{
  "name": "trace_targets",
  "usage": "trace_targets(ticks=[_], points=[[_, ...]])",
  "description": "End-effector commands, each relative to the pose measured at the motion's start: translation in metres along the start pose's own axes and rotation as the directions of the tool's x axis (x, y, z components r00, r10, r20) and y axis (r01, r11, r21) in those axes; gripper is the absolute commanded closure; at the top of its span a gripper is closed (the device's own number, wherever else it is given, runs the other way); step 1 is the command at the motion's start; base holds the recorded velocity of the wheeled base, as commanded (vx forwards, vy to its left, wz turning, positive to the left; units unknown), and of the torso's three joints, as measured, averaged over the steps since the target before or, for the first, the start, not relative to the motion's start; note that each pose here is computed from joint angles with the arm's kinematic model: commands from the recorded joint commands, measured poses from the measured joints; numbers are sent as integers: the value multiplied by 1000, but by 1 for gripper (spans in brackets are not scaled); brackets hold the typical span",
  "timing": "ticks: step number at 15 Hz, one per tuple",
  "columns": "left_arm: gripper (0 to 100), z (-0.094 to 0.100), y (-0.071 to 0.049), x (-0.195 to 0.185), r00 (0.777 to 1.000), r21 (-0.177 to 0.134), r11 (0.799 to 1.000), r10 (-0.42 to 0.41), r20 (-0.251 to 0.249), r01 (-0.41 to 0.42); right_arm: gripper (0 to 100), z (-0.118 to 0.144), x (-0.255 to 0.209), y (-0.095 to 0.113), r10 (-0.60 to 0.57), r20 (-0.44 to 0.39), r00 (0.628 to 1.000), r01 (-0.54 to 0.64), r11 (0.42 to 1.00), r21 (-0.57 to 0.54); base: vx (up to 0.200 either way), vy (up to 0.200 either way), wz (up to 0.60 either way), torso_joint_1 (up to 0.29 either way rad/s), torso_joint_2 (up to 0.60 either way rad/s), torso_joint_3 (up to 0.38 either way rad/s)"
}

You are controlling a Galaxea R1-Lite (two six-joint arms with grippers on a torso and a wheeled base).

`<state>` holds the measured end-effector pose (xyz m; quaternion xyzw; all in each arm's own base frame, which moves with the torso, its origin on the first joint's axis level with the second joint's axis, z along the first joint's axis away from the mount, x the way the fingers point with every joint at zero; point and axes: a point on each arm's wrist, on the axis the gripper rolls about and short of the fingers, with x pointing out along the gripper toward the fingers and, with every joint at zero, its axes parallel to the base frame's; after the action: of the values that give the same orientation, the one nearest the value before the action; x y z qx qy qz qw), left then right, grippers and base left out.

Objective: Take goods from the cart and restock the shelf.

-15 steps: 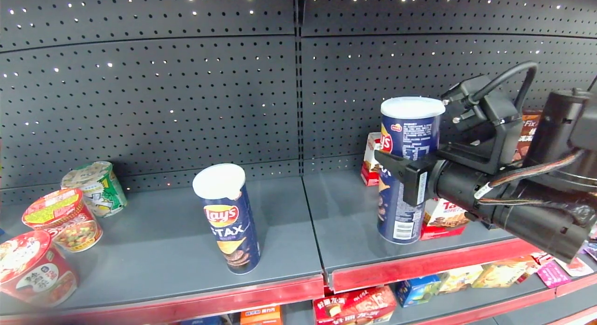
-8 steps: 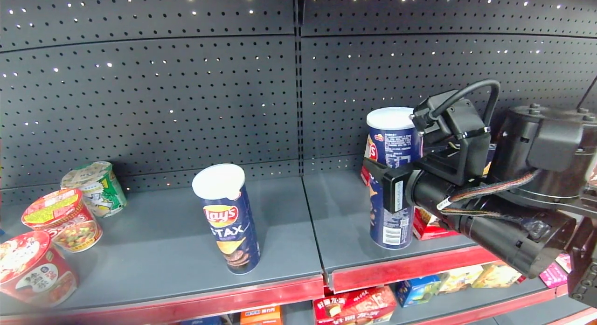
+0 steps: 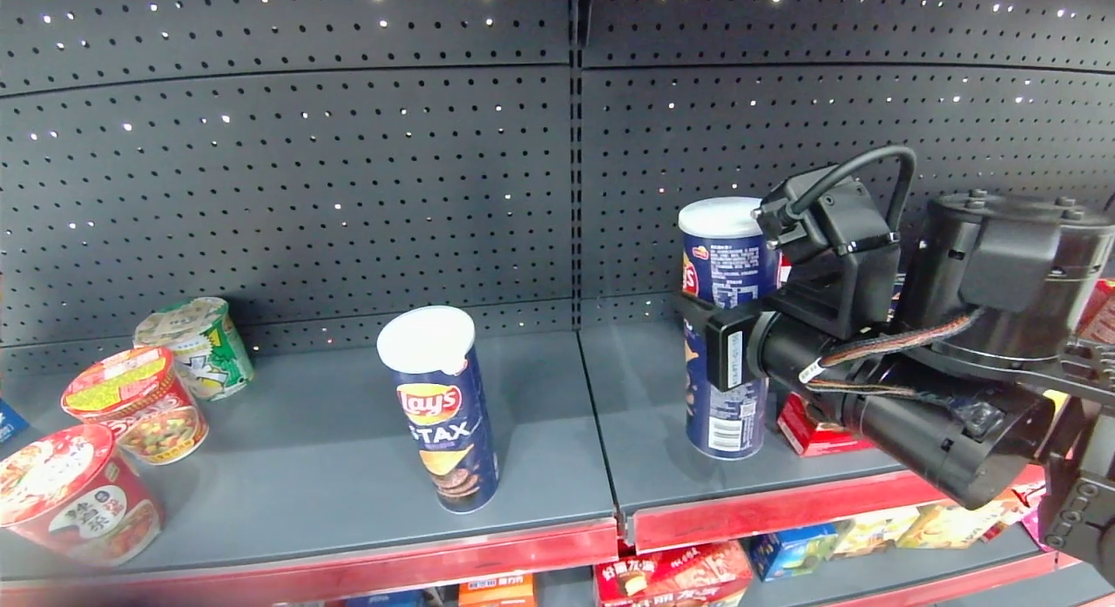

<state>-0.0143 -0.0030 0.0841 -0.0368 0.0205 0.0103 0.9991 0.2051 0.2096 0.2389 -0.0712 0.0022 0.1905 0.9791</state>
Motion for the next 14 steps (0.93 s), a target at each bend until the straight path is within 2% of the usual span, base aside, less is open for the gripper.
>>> trace_targets(ticks=[1,3,7,11,14], points=[[0,0,0,0,1000,-2,1000,1,-4,-1,100,0,2,1,-12,-3,1000,12,1000,-3,0,0,0,0,0,0],[0,0,0,0,1000,-2,1000,1,-4,-1,100,0,3,2,-2,-3,1000,2,1000,-3,0,0,0,0,0,0],[0,0,0,0,1000,-2,1000,0,-6,0,100,2,8,3,-2,4,1000,2,1000,0,0,0,600,2,2,0],[0,0,0,0,1000,-4,1000,1,-6,-1,100,0,11,3,12,0,1000,-12,1000,-2,0,0,0,0,0,0],[0,0,0,0,1000,-5,1000,1,-4,-1,100,-1,25,-13,55,23,998,-56,998,8,0,0,0,0,0,0]])
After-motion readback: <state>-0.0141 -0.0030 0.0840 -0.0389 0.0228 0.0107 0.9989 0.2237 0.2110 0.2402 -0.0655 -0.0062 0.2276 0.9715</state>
